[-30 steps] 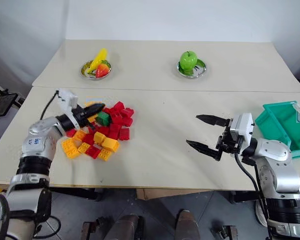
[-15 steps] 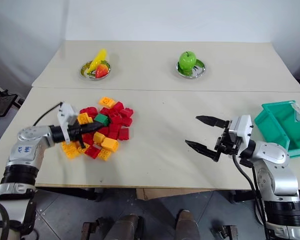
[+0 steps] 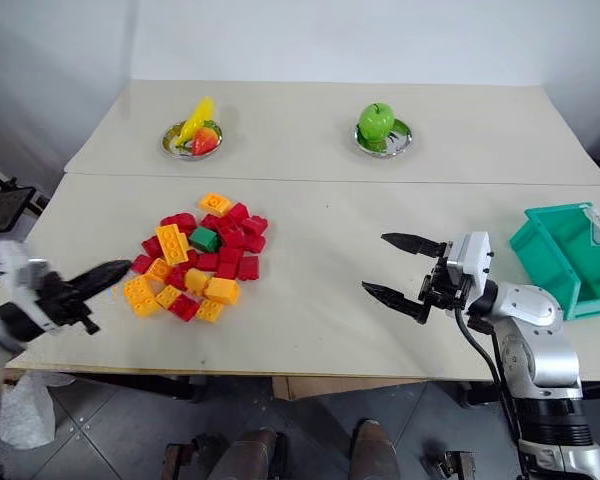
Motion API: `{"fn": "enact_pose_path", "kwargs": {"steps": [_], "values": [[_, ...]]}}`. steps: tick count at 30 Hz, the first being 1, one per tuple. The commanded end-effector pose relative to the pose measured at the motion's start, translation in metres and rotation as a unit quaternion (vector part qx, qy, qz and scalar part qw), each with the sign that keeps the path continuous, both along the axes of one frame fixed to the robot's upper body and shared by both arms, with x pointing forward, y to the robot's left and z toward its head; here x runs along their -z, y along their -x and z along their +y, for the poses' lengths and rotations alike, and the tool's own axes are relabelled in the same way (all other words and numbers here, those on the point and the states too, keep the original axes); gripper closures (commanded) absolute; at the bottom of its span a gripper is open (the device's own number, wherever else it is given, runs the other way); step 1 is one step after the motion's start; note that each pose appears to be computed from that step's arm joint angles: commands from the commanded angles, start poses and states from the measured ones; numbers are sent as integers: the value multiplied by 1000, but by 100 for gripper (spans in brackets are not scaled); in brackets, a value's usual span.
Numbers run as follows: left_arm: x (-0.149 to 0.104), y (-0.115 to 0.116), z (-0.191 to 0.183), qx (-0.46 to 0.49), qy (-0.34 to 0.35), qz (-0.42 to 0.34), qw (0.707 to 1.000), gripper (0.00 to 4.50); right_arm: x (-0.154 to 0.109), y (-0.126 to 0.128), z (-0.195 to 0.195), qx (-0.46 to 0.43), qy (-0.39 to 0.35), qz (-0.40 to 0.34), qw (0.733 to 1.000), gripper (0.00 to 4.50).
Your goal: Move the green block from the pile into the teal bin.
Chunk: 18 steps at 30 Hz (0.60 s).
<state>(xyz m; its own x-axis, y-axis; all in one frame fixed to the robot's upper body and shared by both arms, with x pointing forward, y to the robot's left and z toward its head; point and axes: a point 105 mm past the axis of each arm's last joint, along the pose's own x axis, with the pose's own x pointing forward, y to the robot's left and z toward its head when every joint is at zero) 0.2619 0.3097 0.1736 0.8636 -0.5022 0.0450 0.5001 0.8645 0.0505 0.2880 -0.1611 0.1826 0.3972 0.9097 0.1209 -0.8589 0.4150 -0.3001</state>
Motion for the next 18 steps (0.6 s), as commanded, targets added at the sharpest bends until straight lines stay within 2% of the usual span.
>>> {"fn": "enact_pose_path", "kwargs": {"steps": [1,2,3,7,10,12,16,18], "values": [[-12,32,32,-94,11,-32,995,334,-7,-1,4,-15,-2,-22,1000,0],[-10,41,41,-124,6,-35,992,313,-7,-3,5,-19,-2,-24,1000,0],[-6,50,46,-142,9,-30,989,273,-7,-4,5,-20,-3,-25,999,0],[12,70,46,-163,4,-4,987,152,-8,-8,7,-27,-3,-26,999,0],[17,74,38,-159,6,2,987,58,-8,-10,8,-31,-3,-26,999,0],[14,63,22,-129,-4,0,992,2,-7,-10,9,-34,-2,-26,999,0],[9,38,-8,-63,-25,13,998,2,-7,-11,10,-36,-4,-25,999,0],[1,15,-28,-14,-56,20,998,2,-7,-11,10,-35,-4,-25,999,0]]}}
